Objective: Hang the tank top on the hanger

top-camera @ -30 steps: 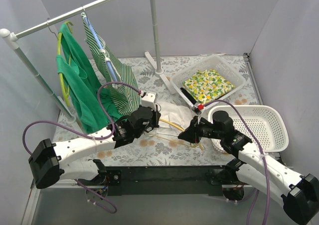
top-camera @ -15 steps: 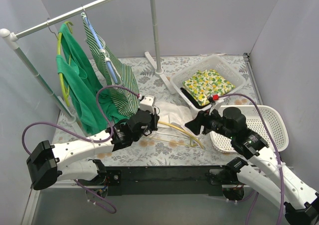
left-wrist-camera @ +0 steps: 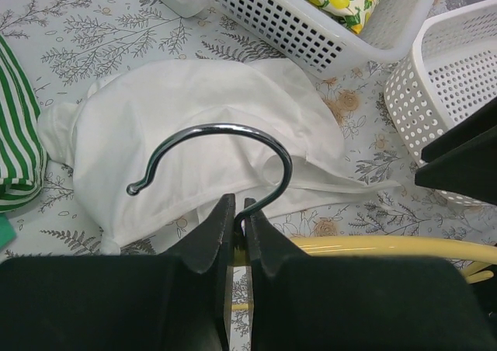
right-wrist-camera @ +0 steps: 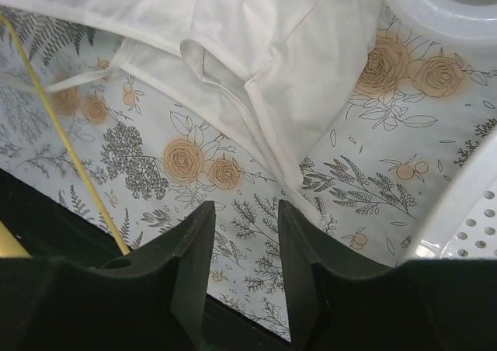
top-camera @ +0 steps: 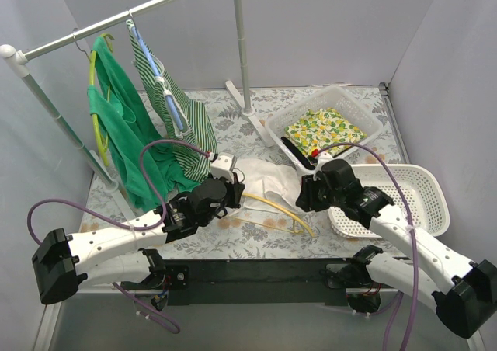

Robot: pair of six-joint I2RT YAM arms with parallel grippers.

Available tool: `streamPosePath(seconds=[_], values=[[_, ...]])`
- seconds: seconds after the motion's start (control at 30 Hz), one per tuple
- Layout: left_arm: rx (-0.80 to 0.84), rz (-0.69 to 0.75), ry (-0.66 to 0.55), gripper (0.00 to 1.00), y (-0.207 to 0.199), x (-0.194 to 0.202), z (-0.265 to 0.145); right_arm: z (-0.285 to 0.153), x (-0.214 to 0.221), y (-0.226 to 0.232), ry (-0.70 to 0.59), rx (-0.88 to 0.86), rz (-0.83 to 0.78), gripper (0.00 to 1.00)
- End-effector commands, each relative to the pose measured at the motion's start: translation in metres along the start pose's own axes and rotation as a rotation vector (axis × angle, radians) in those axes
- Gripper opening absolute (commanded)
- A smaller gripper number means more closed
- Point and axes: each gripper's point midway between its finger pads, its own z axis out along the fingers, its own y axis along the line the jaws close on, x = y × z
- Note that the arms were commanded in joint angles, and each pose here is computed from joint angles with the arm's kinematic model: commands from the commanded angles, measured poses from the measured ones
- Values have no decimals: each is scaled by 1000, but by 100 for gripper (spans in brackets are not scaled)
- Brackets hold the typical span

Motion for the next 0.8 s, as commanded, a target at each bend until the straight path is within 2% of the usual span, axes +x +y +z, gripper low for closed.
streamPosePath(seconds=[0.0, 0.17, 0.27, 0.63, 0.77], values=[[26, -21, -54, 0, -5, -15, -7, 7, 4, 7, 72, -55, -95, 47], [33, -26, -57, 0, -5, -15, -9, 26, 13, 8, 151, -84, -143, 52], [34, -26, -57, 0, -6, -15, -9, 34, 17, 9, 194, -102, -178, 51], [34, -26, -53, 0, -6, -14, -9, 45, 27, -24, 247, 79, -171, 52], [32, -29, -49, 0, -6, -13, -9, 45, 30, -25, 258, 83, -154, 52]])
